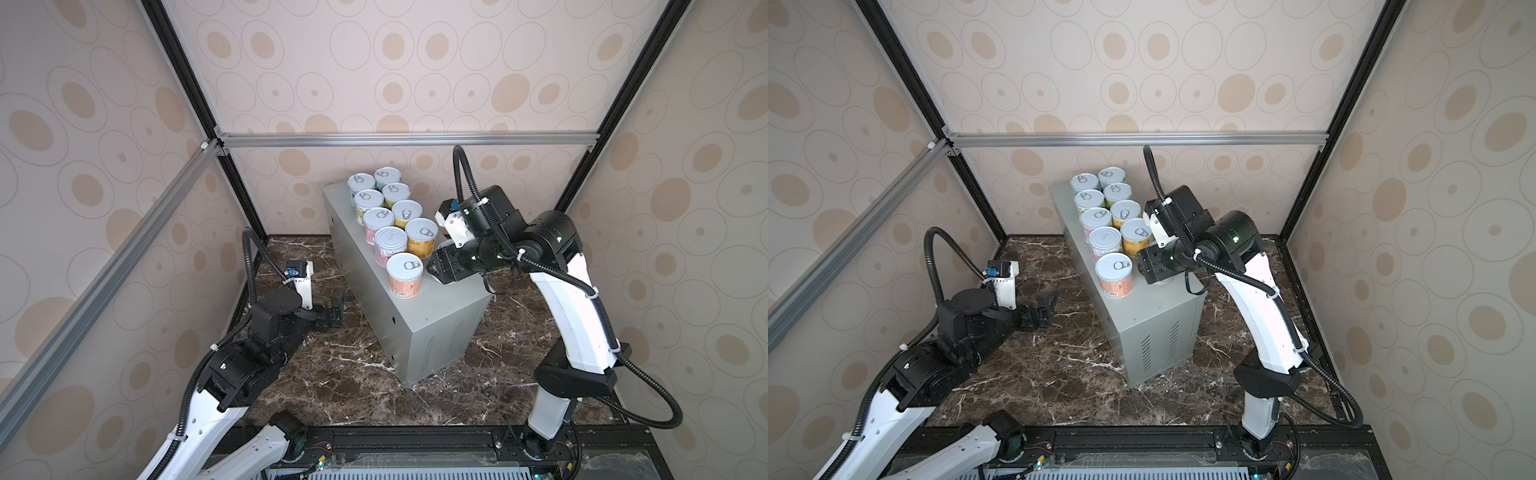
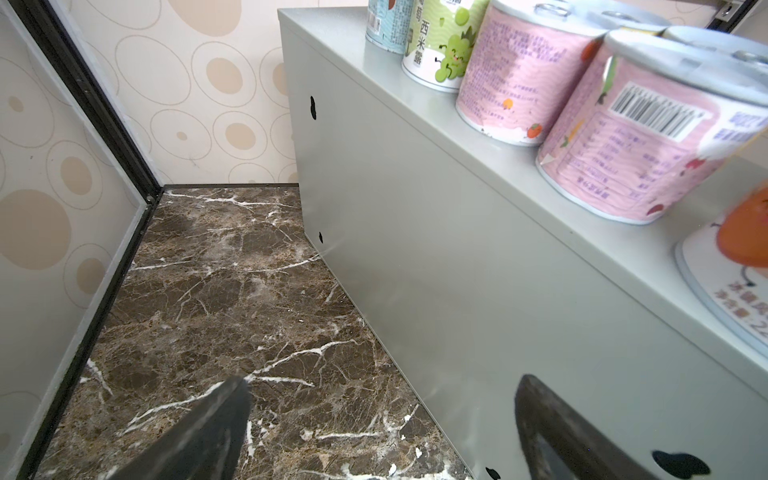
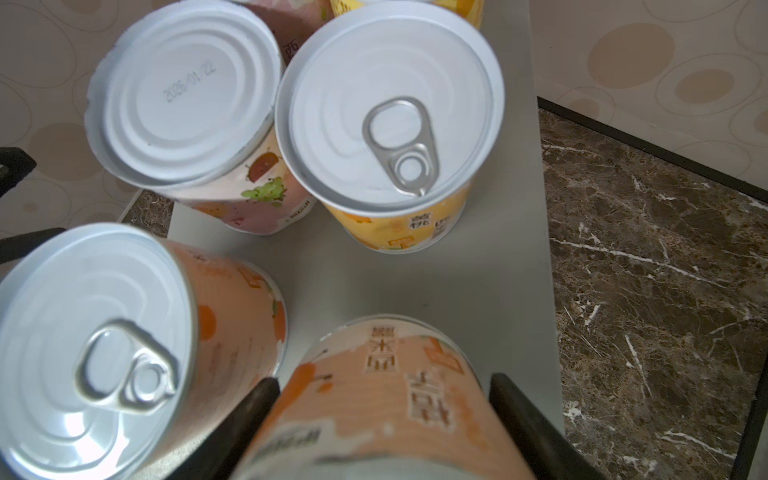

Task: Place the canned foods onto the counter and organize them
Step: 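Lower the orange-labelled can onto the box top beside the front can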

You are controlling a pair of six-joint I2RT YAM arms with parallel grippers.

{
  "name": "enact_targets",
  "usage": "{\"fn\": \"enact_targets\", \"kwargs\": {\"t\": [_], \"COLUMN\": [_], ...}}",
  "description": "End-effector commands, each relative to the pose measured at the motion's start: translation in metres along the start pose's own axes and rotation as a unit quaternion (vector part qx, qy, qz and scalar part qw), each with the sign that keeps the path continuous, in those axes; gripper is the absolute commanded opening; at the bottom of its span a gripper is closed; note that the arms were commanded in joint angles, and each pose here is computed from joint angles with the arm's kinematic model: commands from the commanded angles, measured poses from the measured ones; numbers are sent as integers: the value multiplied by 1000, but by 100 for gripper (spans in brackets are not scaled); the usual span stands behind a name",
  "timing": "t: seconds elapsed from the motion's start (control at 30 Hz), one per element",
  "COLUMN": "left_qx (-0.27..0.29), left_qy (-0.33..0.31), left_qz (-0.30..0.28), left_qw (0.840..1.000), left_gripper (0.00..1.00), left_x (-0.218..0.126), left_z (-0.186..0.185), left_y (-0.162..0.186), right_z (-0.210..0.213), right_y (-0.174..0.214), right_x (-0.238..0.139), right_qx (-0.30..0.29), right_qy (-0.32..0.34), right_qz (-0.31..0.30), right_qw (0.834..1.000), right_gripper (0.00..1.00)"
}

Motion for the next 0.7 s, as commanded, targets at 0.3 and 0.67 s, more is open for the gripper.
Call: {"fn": "enact_targets", "kwargs": {"t": [0.3, 0.67], "left_qx": [-4, -6], "left_qy": [-12, -14], "left_qz": [0, -2], "left_qw": [1000, 1000], "left_gripper": [99, 99], "left_x": [-7, -11], "left_z": [5, 7], "left_y": [0, 1], "right_z": [8, 8], "right_y": [-9, -8], "right_x": [4, 11], "right_qx": [-11, -12], "right_qy": [-15, -13], "right_qz": [-22, -11], "right_qw": [1000, 1000], "right_gripper": [53, 62]}}
Point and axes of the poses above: each gripper's point midway between its finger pads, its own x axis out along the fingers, its own z axis along the line the jaws close on, y = z × x, the point moved 8 cm from there along -x, back along the fingers, and after that the axes turned 7 degrees about x, right-handed, at the moved point
